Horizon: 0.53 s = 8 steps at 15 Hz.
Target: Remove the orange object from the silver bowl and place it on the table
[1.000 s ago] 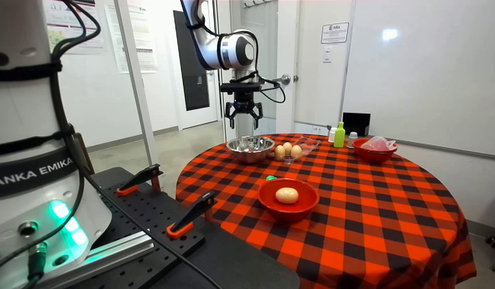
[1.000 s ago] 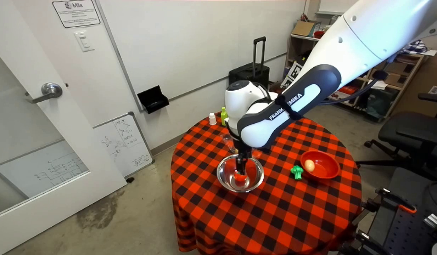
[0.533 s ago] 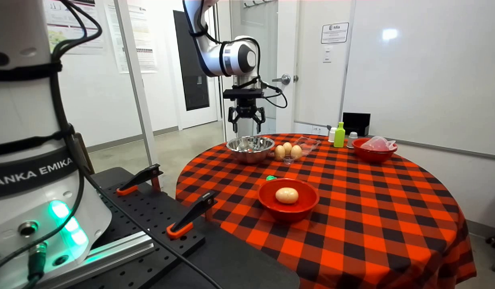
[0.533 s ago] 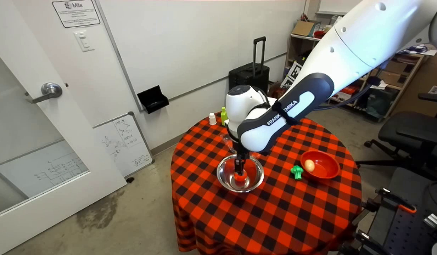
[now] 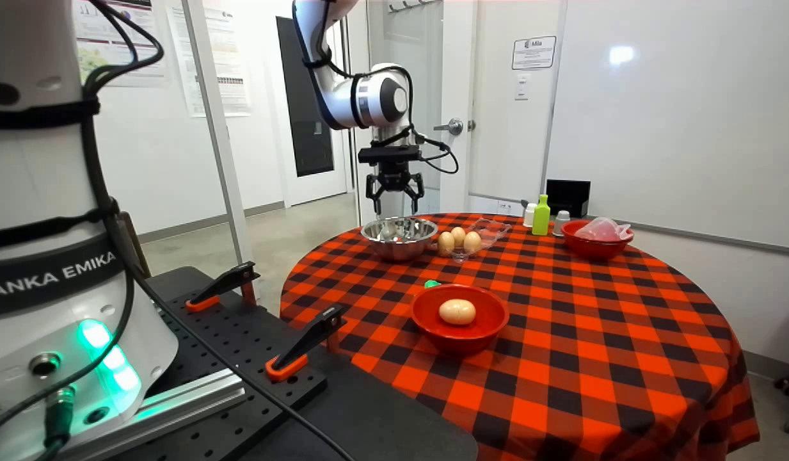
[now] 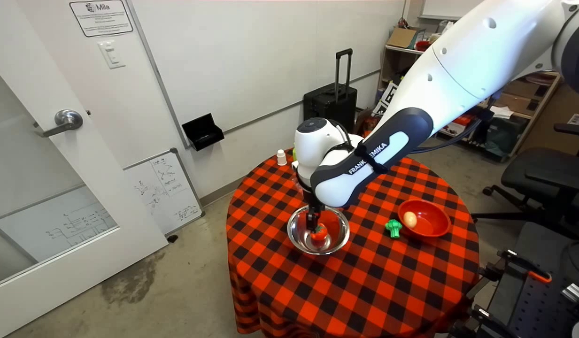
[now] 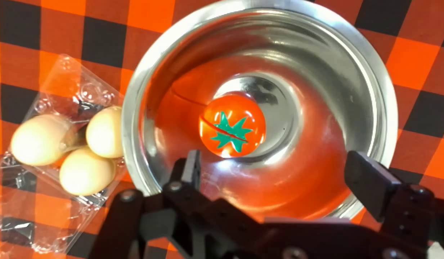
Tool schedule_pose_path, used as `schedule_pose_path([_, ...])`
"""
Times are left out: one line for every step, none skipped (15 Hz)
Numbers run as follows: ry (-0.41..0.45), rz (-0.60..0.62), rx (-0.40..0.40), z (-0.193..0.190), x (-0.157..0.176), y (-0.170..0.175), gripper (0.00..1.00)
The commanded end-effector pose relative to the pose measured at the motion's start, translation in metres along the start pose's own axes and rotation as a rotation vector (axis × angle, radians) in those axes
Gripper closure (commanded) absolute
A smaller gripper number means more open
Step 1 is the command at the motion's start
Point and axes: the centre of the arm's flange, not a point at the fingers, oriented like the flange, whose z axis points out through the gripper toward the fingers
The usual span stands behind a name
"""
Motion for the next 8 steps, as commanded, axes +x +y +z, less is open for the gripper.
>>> schedule_pose_path([-0.017, -0.007, -0.009, 0.021, 0.018, 0.005, 0.0])
schedule_pose_path([-0.026, -0.004, -0.006, 0.027, 0.02, 0.007, 0.0])
schedule_pose_path([-0.034, -0.002, -0.006, 0.033, 0.021, 0.009, 0.0])
schedule_pose_path([-0.042, 0.001, -0.004, 0.038, 0.022, 0.011, 0.0])
schedule_pose_path([-0.048, 0.003, -0.003, 0.042, 0.022, 0.012, 0.0])
schedule_pose_path([-0.055, 0.005, -0.001, 0.046, 0.023, 0.014, 0.0])
schedule_pose_path([-0.06, 0.006, 0.0, 0.05, 0.024, 0.015, 0.0])
schedule_pose_path([-0.065, 0.007, 0.002, 0.053, 0.025, 0.015, 0.0])
